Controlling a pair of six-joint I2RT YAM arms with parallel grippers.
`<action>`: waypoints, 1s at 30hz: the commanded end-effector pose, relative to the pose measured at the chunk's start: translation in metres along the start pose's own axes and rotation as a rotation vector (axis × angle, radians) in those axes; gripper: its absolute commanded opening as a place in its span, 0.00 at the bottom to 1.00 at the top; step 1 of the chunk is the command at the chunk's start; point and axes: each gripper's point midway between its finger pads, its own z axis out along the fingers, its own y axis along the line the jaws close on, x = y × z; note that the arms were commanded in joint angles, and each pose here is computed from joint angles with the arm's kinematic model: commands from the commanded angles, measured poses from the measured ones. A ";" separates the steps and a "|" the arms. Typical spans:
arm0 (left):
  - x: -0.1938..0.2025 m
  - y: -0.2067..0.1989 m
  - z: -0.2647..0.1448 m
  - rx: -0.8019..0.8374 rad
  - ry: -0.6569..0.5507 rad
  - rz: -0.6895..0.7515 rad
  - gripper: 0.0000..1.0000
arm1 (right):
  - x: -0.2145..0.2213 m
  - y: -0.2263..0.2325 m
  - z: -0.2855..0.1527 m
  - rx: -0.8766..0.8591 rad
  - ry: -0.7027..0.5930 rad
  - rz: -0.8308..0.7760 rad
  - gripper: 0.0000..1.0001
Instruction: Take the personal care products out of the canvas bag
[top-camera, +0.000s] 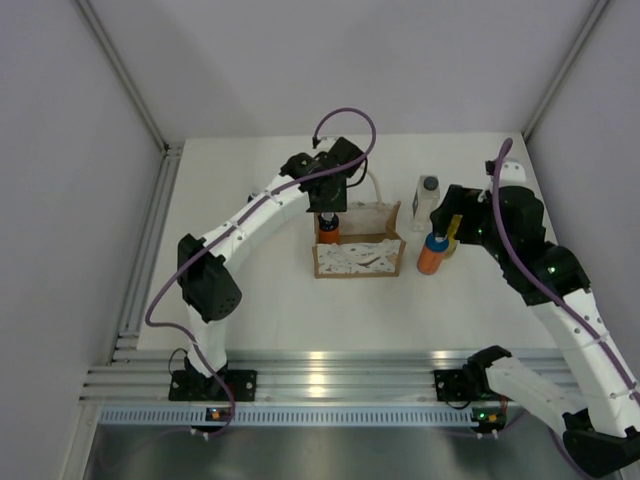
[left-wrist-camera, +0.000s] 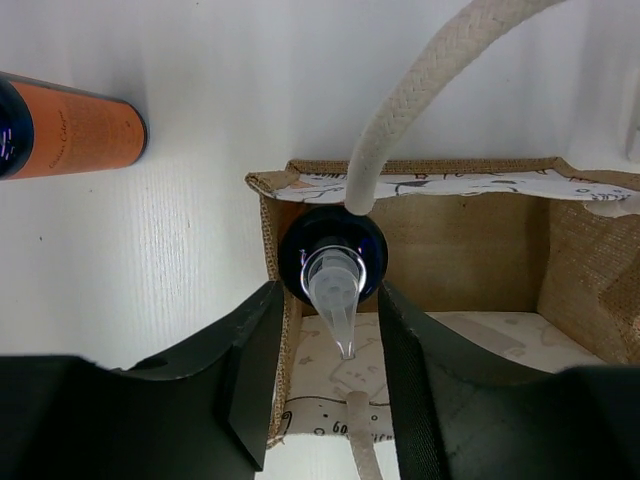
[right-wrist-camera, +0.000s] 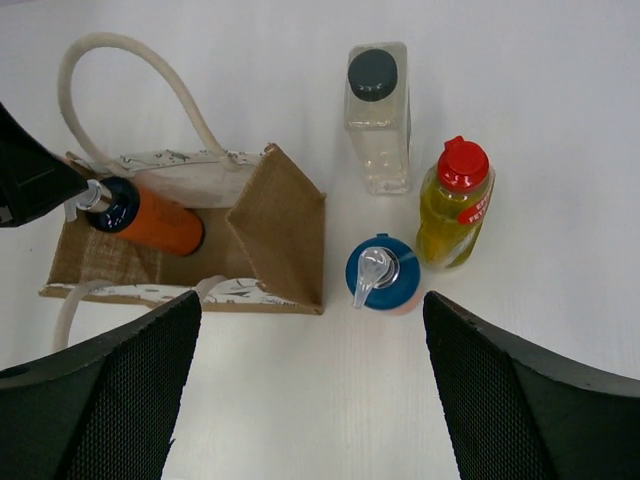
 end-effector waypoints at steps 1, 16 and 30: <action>-0.007 0.001 -0.001 -0.027 -0.022 -0.032 0.47 | -0.002 0.004 -0.002 -0.028 0.012 -0.002 0.88; -0.003 -0.005 0.008 -0.028 -0.004 -0.049 0.37 | -0.007 0.010 0.002 -0.060 0.025 -0.081 0.88; 0.004 -0.004 0.012 -0.034 0.016 -0.046 0.26 | -0.003 0.013 0.007 -0.074 0.047 -0.084 0.87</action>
